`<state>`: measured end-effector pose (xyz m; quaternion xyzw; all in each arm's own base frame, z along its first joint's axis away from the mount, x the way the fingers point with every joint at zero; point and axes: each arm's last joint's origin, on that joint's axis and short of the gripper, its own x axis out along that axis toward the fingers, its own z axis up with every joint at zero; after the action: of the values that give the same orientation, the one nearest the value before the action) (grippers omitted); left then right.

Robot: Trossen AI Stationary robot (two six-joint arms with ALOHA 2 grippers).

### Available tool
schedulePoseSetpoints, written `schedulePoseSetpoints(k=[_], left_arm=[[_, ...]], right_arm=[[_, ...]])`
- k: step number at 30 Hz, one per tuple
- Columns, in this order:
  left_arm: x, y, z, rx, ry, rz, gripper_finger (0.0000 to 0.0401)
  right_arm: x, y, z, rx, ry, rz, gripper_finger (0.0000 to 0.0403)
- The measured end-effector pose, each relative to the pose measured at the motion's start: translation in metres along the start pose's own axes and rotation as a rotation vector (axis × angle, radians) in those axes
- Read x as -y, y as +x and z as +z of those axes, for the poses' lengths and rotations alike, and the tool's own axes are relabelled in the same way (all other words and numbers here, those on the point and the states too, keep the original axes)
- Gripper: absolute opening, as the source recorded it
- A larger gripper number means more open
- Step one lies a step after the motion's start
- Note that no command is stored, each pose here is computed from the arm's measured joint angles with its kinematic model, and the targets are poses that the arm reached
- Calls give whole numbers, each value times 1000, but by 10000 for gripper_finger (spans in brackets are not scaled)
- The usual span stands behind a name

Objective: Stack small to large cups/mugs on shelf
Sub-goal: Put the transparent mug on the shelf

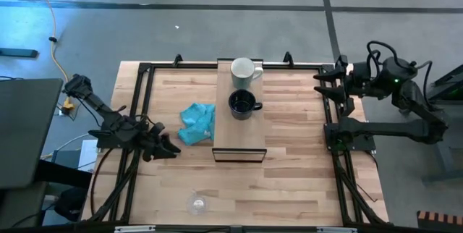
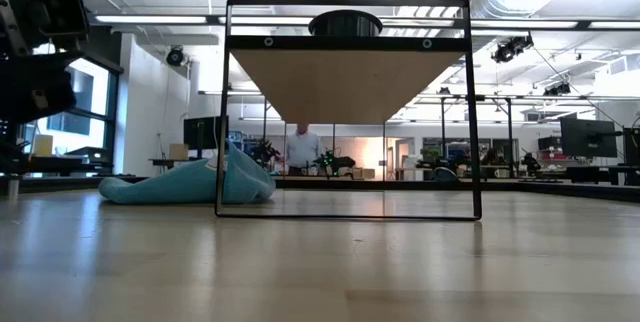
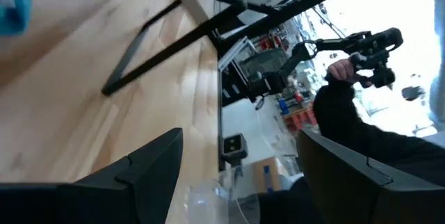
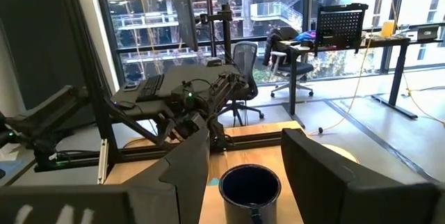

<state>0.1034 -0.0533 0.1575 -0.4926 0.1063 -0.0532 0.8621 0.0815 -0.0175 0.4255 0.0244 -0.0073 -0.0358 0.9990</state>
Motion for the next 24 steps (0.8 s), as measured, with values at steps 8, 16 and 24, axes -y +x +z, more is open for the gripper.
schedulePoseSetpoints(k=[8,16,24], left_arm=[[34,3,17,37,185,17,271],[68,16,26,-54,299,70,271],[92,41,24,-250,335,130,271]], right_arm=[[0,0,-2,-17,4,-5,171],[1,0,-6,-58,12,-40,171],[1,0,-9,-86,45,-43,171]])
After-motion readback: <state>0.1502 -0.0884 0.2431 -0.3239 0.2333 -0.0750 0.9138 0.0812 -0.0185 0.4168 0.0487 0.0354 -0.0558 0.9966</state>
